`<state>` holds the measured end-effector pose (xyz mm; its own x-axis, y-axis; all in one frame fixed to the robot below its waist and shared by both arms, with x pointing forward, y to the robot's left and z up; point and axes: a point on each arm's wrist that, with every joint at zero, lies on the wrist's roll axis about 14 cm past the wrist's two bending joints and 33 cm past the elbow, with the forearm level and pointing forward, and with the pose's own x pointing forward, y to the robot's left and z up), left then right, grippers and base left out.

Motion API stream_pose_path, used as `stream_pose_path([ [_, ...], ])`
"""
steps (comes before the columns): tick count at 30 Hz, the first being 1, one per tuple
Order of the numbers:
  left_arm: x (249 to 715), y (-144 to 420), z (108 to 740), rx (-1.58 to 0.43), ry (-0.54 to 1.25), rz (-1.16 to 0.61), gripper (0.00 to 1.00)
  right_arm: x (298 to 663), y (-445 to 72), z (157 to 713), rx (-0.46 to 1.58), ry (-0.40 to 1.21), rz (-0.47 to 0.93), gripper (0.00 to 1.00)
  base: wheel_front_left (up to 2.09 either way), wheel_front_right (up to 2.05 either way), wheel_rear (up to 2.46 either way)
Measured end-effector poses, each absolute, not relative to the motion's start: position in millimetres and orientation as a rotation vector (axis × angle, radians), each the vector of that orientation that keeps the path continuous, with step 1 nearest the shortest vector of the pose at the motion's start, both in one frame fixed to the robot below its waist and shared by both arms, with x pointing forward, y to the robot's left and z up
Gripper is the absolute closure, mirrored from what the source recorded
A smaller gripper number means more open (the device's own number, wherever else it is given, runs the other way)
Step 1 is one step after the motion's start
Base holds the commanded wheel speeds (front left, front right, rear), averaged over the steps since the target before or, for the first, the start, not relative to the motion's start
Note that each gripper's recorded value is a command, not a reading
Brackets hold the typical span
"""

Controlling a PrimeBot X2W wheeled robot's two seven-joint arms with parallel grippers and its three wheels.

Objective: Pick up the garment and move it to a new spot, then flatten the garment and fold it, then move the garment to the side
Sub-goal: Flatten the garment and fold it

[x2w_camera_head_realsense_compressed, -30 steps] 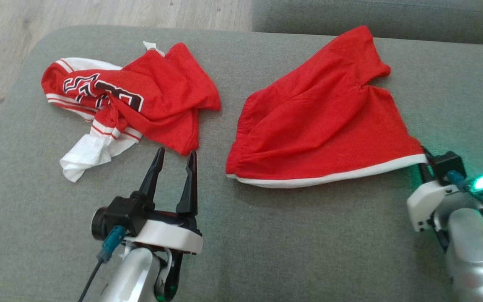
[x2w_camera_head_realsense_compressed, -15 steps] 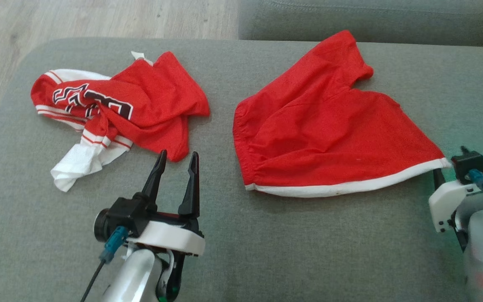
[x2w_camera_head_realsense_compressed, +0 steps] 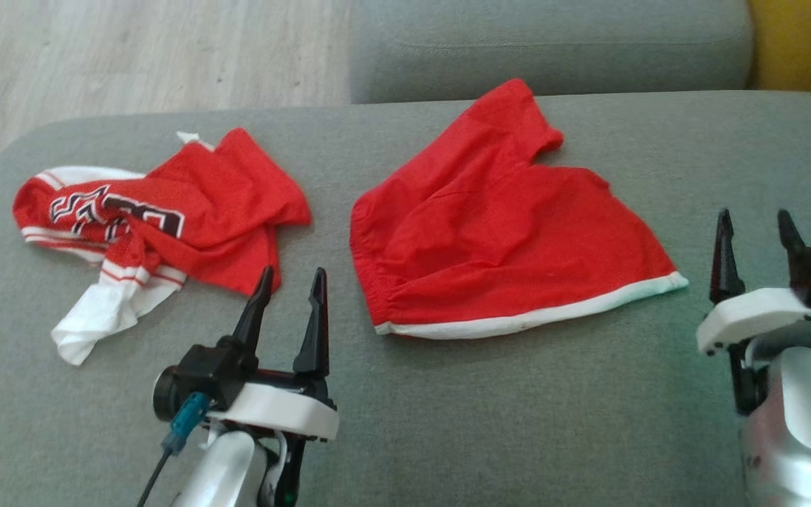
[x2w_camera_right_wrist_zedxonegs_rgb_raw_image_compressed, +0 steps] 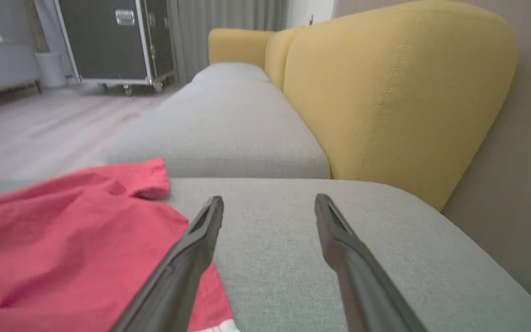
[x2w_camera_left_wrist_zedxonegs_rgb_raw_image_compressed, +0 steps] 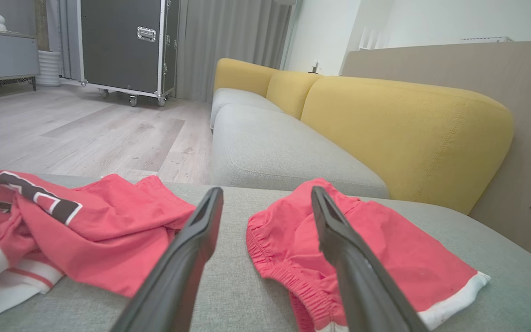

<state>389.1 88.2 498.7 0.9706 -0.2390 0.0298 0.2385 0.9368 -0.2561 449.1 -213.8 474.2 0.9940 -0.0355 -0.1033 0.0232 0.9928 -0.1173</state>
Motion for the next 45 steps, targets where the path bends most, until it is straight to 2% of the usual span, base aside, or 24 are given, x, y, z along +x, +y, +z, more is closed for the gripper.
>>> stream_pose_path([
  [3, 389, 85, 500, -0.265, -0.001, -0.254, 0.0, 441, -204, 499, -0.016, 0.003, -0.012, 0.0, 0.0, 0.0, 0.0],
  [6, 388, 82, 499, -0.266, 0.002, -0.261, 0.0, 429, -197, 504, 0.045, -0.032, 0.005, 0.0, 0.0, 0.0, 0.0],
  [10, 387, 76, 493, -0.273, 0.02, -0.281, 0.0, 390, -179, 481, 0.16, 0.007, 0.044, 0.0, 0.0, 0.0, 0.0],
  [12, 387, 75, 490, -0.274, 0.03, -0.284, 0.0, 384, -177, 477, 0.168, 0.017, 0.049, 0.0, 0.0, 0.0, 0.0],
  [20, 387, 69, 477, -0.276, 0.071, -0.306, 0.0, 387, -180, 482, 0.175, -0.003, 0.038, 0.0, 0.0, 0.0, 0.0],
  [27, 369, 48, 420, -0.234, 0.275, -0.391, 0.0, 393, -188, 478, 0.183, 0.007, 0.015, 0.0, 0.0, 0.0, 0.0],
  [45, 389, 19, 391, -0.18, 0.398, -0.514, 0.0, 399, -199, 465, 0.177, 0.04, -0.02, 0.0, 0.0, 0.0, 0.0],
])
